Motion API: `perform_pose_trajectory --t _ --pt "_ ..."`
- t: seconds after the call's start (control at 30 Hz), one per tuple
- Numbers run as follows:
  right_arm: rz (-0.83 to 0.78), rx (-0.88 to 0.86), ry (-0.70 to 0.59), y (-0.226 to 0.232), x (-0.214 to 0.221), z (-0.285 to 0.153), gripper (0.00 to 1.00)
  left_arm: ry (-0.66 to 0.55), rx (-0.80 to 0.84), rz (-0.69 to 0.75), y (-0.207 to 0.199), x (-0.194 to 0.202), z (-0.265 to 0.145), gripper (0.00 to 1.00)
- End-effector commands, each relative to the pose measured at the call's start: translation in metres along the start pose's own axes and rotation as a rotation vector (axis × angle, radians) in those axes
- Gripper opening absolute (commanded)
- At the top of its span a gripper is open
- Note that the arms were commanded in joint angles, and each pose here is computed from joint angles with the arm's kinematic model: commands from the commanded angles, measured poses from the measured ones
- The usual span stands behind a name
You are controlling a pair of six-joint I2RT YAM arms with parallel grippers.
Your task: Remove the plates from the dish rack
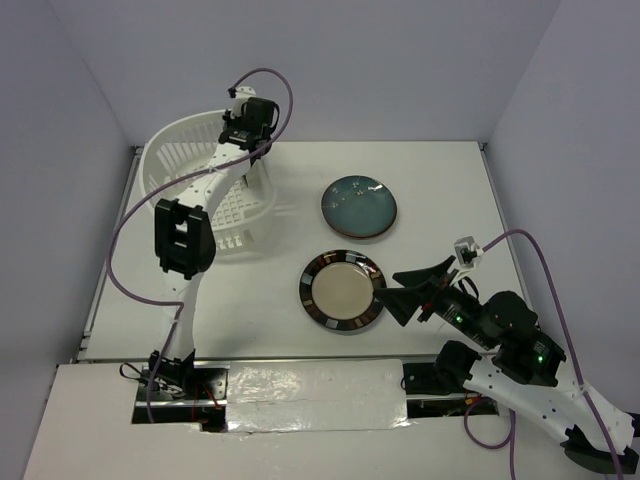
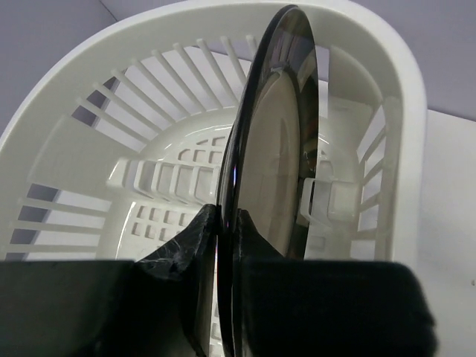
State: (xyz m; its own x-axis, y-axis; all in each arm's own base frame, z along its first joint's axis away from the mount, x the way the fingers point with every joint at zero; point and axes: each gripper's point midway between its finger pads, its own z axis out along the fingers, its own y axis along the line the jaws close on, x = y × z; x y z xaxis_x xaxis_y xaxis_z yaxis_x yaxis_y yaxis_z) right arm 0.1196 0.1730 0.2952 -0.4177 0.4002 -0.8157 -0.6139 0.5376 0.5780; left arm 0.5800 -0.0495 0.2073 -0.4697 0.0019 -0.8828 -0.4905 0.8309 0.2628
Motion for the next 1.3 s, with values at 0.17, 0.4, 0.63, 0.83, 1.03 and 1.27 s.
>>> perform_pose_trajectory --t 0.17,0.4,0.63,0.83,1.03,1.27 --pt "-0.010 -0.016 -0.034 0.008 -0.014 -0.001 0.99 -0.115 -0.123 -0.009 0.028 -0.056 -0.003 0.00" --pt "-0.013 -0.013 -0.025 0.007 -0.012 0.002 0.99 -0.131 -0.076 -0.050 0.049 -0.077 -0.013 0.00" --pt "-0.012 -0.005 -0.030 0.006 -0.013 0.001 0.99 -0.162 0.002 -0.076 0.052 -0.099 -0.031 0.00" --pt "-0.013 -0.013 -0.034 0.007 -0.013 0.000 0.99 -0.196 0.034 -0.066 0.053 -0.113 -0.037 0.00" --pt "-0.012 -0.010 -0.032 0.007 -0.013 0.001 0.99 -0.210 0.036 -0.084 0.063 -0.123 -0.050 0.00" --pt "-0.018 0.007 -0.026 0.004 -0.013 0.004 0.99 -0.273 0.119 -0.156 0.074 -0.152 -0.093 0.00"
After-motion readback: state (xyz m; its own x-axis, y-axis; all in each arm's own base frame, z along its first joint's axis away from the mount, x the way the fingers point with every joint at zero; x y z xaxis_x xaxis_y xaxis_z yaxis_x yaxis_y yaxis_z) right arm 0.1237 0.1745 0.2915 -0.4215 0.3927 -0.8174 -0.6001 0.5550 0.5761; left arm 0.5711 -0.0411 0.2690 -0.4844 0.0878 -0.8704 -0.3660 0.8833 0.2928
